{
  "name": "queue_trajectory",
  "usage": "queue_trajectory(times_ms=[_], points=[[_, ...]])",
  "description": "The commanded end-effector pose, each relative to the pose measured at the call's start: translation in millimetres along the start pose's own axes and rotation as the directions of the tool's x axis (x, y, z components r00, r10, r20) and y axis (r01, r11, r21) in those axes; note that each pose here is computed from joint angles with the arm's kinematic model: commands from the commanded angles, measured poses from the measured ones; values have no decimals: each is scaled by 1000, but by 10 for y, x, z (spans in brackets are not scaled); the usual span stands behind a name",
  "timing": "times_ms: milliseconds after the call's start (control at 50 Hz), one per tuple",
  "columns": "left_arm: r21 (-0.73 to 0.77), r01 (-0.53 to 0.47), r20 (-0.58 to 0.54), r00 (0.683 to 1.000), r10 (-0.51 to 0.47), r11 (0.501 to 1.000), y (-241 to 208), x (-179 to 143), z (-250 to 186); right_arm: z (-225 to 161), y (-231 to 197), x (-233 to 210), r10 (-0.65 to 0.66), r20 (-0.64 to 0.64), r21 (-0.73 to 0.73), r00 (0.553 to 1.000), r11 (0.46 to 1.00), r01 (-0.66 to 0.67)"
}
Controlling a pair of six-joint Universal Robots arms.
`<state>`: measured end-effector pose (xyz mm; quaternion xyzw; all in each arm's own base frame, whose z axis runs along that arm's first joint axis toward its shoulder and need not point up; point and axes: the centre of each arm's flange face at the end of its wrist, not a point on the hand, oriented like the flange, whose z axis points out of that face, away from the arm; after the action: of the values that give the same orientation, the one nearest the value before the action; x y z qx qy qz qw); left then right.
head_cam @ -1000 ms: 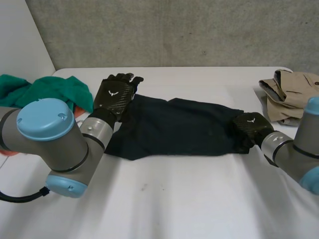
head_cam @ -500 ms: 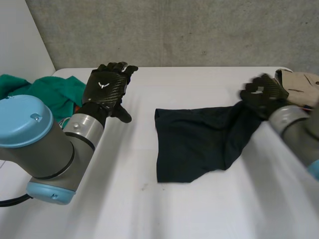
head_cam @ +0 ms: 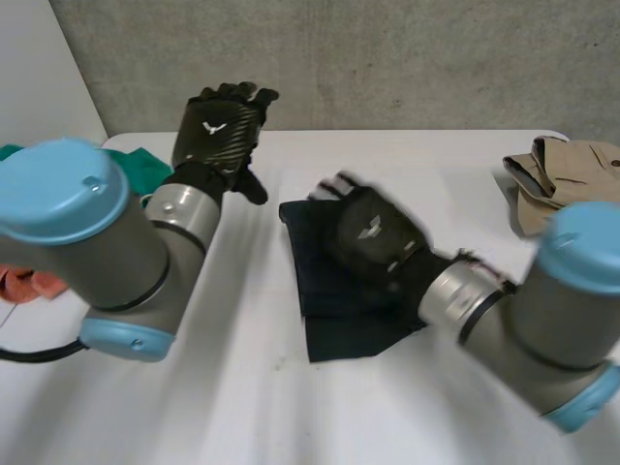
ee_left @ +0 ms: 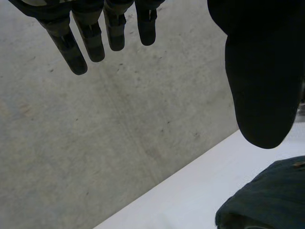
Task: Fold the laundry.
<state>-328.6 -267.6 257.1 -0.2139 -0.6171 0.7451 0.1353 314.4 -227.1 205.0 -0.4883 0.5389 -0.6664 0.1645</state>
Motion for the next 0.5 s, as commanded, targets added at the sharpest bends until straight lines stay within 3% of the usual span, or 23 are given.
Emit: queue_trajectory(times_ms=[20,100,220,320,500], points=[[-29,6,-77,997,-8,1000,54,376,96,-200,39,780,400,-205,20,893,914,-405],[-64,5,-139,990,-14,998,152,663,100,-236,147,994,427,-247,-42,870,892,-450],[-182,-27,-154,988,-1,983,508,894,143,29,529,1040,486,-234,-187,842,828,-529],[-316,-71,-125,992,33,946,875,915,163,197,763,1067,472,-208,-270,857,814,-514],[-488,-132,-161,985,60,863,1127,873,-24,401,1178,937,491,-153,-359,858,781,-511]])
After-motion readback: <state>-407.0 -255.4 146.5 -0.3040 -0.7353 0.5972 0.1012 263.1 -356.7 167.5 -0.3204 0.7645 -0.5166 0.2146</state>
